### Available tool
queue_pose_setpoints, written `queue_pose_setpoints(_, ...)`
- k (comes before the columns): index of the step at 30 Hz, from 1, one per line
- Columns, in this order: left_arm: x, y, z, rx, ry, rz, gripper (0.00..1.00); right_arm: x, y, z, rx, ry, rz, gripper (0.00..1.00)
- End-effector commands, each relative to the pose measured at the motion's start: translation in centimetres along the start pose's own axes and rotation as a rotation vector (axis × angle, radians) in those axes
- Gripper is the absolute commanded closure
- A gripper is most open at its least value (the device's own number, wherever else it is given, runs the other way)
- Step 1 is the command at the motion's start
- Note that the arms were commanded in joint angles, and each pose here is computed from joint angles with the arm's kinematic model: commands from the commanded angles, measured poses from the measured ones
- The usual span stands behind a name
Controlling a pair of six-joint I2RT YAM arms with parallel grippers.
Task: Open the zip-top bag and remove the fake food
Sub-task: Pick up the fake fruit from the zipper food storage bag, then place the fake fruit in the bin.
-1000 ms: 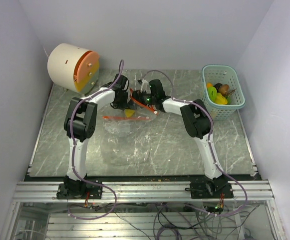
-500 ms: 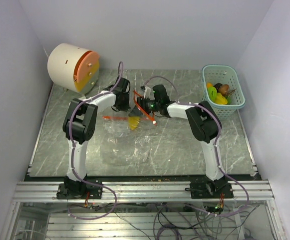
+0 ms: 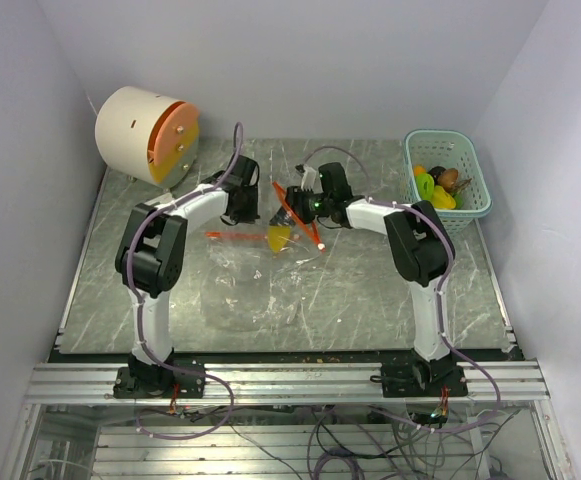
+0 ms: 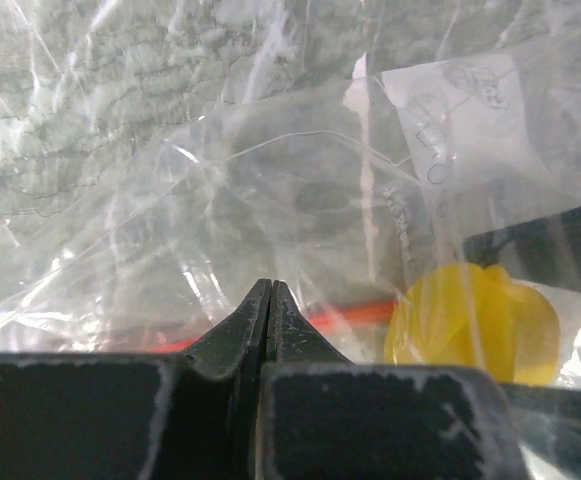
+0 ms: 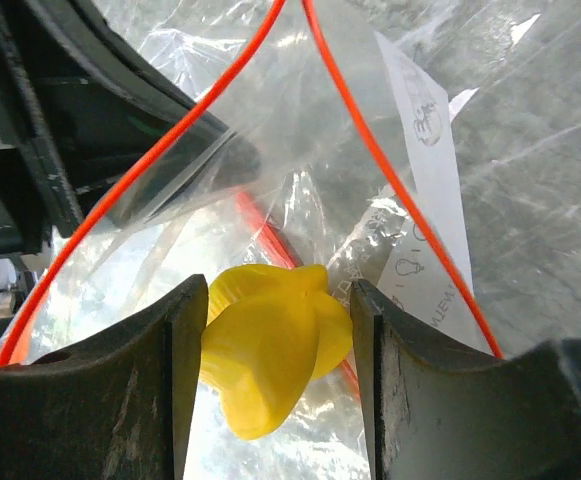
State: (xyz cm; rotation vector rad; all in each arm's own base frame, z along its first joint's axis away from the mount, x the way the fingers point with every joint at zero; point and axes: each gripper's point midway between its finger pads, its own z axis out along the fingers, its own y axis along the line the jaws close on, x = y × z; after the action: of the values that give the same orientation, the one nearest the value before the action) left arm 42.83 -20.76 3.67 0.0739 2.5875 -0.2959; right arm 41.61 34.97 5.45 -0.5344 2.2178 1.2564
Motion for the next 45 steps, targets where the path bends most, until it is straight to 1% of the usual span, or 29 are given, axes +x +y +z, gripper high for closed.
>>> queue_pose_setpoints(1,-1.1,-0.3,-2.0,0.003,-0.038,0.007,0.93,-3.3,-0.4,-2.8,0.045,-0.089,-0.010,0.93)
queue_pose_setpoints(6,0.7,0.4,-1.4,-0.009,-0.001,0.010,0.93,-7.5,-2.4,-7.8,0.136,-0.222,0.029,0.91)
queue_pose_setpoints(10,1.7,0.5,-1.0,-0.002,0.012,0.002,0.93,-11.4,-3.1,-12.8,0.233,-0.318,0.013,0.91)
queue_pose_setpoints(15,1.7,0.4,-0.9,0.007,0.013,0.003,0.93,-15.2,-4.2,-18.9,0.353,-0.397,-0.045,0.89)
queue_pose_setpoints(21,0.1,-0.3,-2.1,0.025,-0.018,0.017,0.93,-19.5,-6.1,-28.7,0.539,-0.554,-0.023,0.88)
queue_pose_setpoints(24,-0.7,-0.8,-3.3,0.043,-0.040,0.019,0.93,-20.3,-8.4,-34.7,0.664,-0.650,0.059,0.88)
queue_pose_setpoints(26,-1.5,-1.2,-4.3,0.059,-0.063,0.020,0.93,-20.0,-9.6,-38.0,0.719,-0.709,0.129,0.88)
queue_pose_setpoints(28,-2.3,-1.6,-5.3,0.072,-0.088,0.024,0.93,-19.3,-10.6,-40.3,0.759,-0.744,0.177,0.87)
queue_pose_setpoints(31,-3.6,-2.1,-6.7,0.085,-0.118,0.029,0.93,-17.8,-12.1,-41.7,0.795,-0.748,0.230,0.85)
queue_pose_setpoints(34,-4.7,-2.6,-8.0,0.099,-0.145,0.037,0.92,-17.0,-13.1,-42.1,0.836,-0.741,0.239,0.84)
queue_pose_setpoints(38,-5.8,-3.2,-9.4,0.122,-0.176,0.039,0.90,-17.2,-14.6,-42.9,0.900,-0.742,0.216,0.84)
queue_pose_setpoints(41,-6.0,-3.4,-9.8,0.135,-0.186,0.041,0.89,-18.0,-15.4,-43.2,0.916,-0.741,0.204,0.83)
queue_pose_setpoints(42,-6.0,-3.5,-9.9,0.137,-0.188,0.041,0.88,-18.3,-15.4,-43.3,0.916,-0.740,0.198,0.80)
queue_pose_setpoints(45,-6.2,-3.5,-10.4,0.138,-0.199,0.041,0.87,-19.4,-14.2,-43.4,0.881,-0.761,0.165,0.67)
